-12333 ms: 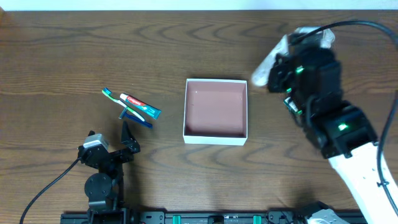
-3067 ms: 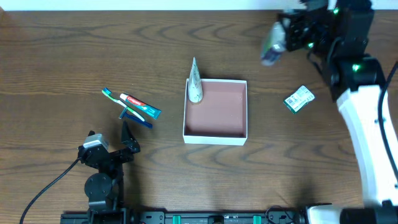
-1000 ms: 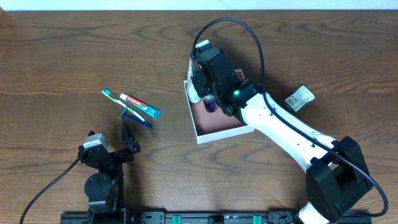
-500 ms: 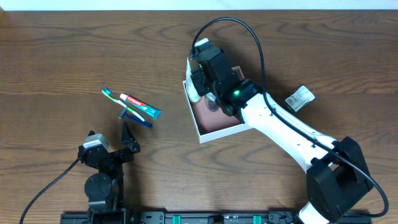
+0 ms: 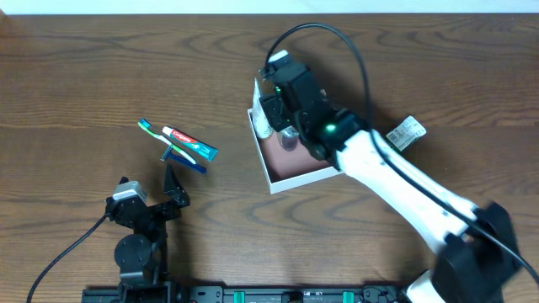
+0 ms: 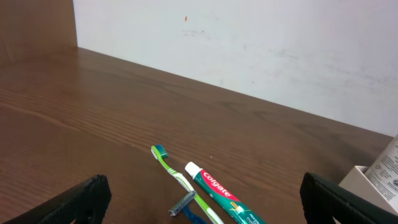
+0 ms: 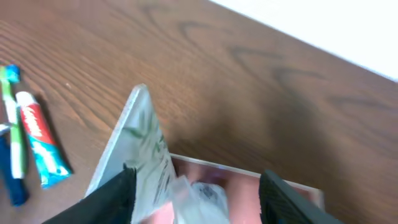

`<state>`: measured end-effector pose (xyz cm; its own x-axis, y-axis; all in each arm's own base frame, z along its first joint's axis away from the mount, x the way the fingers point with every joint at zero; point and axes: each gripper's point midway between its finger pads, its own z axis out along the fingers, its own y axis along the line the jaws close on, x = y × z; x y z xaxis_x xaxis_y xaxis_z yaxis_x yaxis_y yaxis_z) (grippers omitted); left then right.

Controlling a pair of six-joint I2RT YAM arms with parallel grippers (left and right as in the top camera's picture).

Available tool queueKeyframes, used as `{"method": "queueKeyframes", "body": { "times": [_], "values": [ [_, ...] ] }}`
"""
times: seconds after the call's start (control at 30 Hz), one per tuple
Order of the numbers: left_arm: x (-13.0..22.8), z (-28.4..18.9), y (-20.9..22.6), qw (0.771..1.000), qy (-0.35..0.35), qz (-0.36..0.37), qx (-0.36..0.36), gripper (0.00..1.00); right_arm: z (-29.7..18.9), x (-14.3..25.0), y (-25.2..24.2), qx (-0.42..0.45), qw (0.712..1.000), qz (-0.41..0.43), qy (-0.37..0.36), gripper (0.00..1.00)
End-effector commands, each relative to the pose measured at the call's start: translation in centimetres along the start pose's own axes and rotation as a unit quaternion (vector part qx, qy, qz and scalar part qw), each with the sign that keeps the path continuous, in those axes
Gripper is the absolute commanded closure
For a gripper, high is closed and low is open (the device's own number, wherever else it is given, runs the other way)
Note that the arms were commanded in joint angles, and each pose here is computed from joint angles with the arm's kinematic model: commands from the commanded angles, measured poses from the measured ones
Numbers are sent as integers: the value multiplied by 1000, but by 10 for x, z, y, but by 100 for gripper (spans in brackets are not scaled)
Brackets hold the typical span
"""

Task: Pack container
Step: 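Lower the bottle, open the right gripper and push it into place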

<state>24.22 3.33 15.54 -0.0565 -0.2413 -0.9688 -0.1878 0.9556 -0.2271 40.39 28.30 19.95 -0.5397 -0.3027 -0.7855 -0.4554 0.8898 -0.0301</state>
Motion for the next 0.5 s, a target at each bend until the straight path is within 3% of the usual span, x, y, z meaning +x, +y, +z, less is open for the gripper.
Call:
{"method": "queueKeyframes", "body": {
  "times": [0.0,0.17,0.47],
  "values": [
    [17,1,7,1000,24,13,-13,2,-54,-39,-18,7,998,19,-59,34],
    [17,1,7,1000,24,13,-13,2,-79,-18,-55,41,996,75,-14,28],
    [17,1,7,1000,24,13,-13,2,-60,69,-91,65,976,135,160,18]
  ]
}}
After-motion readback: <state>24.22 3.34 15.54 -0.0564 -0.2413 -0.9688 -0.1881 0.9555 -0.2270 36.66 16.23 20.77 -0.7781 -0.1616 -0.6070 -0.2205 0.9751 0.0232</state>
